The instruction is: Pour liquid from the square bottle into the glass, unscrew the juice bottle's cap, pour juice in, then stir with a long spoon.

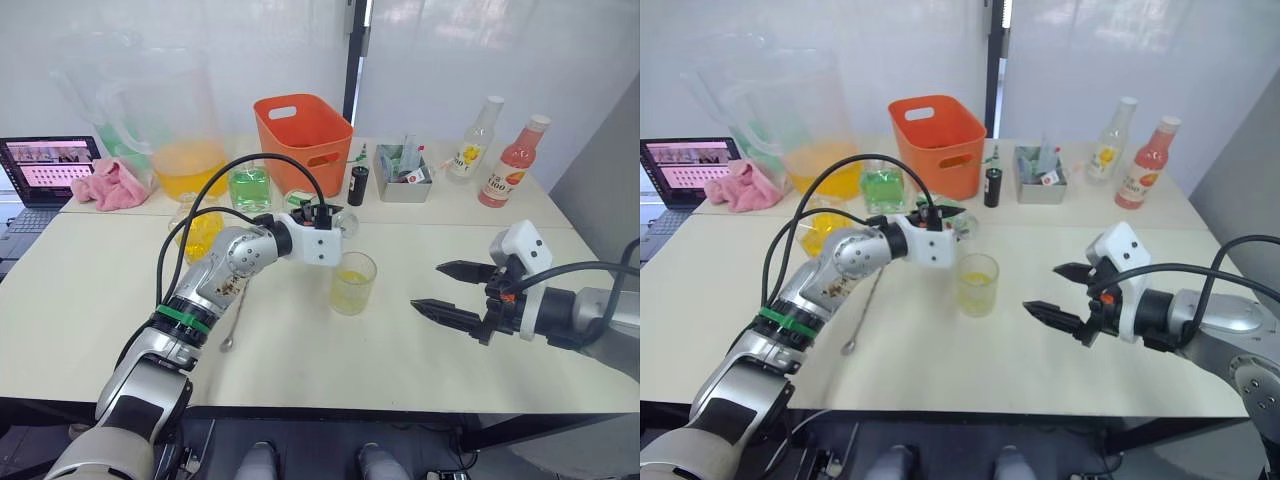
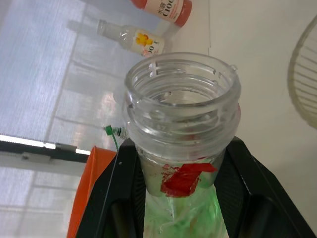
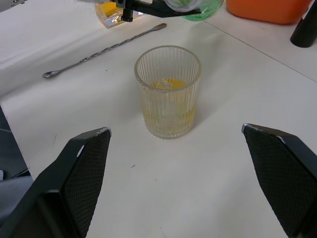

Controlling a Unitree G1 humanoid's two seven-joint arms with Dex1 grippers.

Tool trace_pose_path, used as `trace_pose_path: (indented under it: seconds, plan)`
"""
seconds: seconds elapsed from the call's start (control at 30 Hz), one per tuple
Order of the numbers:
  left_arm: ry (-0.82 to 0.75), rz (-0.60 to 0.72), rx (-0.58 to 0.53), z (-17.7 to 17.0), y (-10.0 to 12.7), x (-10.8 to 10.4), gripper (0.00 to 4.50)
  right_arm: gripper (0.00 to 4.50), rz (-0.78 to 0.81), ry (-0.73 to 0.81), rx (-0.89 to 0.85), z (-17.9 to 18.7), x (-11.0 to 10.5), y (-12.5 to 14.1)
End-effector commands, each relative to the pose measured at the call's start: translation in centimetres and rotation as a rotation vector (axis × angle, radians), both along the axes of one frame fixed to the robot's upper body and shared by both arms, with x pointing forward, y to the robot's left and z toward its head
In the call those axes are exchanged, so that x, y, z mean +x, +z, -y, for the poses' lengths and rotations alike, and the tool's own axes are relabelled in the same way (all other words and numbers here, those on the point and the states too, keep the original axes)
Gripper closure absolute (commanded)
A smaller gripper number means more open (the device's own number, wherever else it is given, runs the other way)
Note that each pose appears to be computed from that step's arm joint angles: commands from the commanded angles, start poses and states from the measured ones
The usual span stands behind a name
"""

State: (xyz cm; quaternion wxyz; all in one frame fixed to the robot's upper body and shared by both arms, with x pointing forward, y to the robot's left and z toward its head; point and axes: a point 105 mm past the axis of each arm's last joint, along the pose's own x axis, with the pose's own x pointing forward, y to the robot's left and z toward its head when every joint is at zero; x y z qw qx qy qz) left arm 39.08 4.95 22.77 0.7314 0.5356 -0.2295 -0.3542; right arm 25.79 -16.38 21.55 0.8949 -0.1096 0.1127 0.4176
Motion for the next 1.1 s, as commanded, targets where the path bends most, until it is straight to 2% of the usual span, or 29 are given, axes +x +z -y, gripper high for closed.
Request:
trace_pose_path:
  seconds: [0.03, 0.23, 0.4, 0.5, 0.57, 0.7, 0.8, 1.0, 1.1]
  plan:
    - [-0.020, -0.012, -0.246, -0.8, 5.5, -1.0, 3.08, 0.02, 0.049, 0.026, 0.007, -0.2, 0.2, 1.3]
    - [0.002, -0.280, -0.573, -3.9, 7.2, -2.1, 3.08, 0.02, 0.069, 0.096, 0.034, -0.6, 0.6, 2.2]
    - [-0.055, -0.470, -0.752, -5.9, 8.2, -4.4, 3.08, 0.02, 0.079, 0.164, 0.084, -1.3, 1.4, 3.0]
    - [-0.071, -0.593, -0.757, -6.7, 7.5, -6.2, 3.08, 0.02, 0.076, 0.214, 0.079, -1.9, 1.8, 3.0]
    - [-0.073, -0.617, -0.720, -7.7, 6.6, -7.9, 3.08, 0.02, 0.067, 0.237, 0.083, -2.1, 2.3, 3.1]
    - [0.095, -0.707, -0.767, -11.6, 4.8, -8.3, 3.08, 0.02, 0.030, 0.320, 0.096, -3.4, 2.4, 2.7]
    - [0.178, -0.606, -0.779, -14.2, 5.0, -9.5, 3.08, 0.02, 0.035, 0.368, 0.109, -4.0, 2.8, 2.9]
    - [0.345, -0.591, -0.766, -18.1, 3.8, -12.4, 3.08, 0.02, 0.032, 0.521, 0.115, -5.0, 2.0, 3.2]
    - [0.411, -0.597, -0.822, -20.6, 3.3, -14.1, 3.08, 0.02, 0.035, 0.579, 0.132, -5.1, 1.8, 3.4]
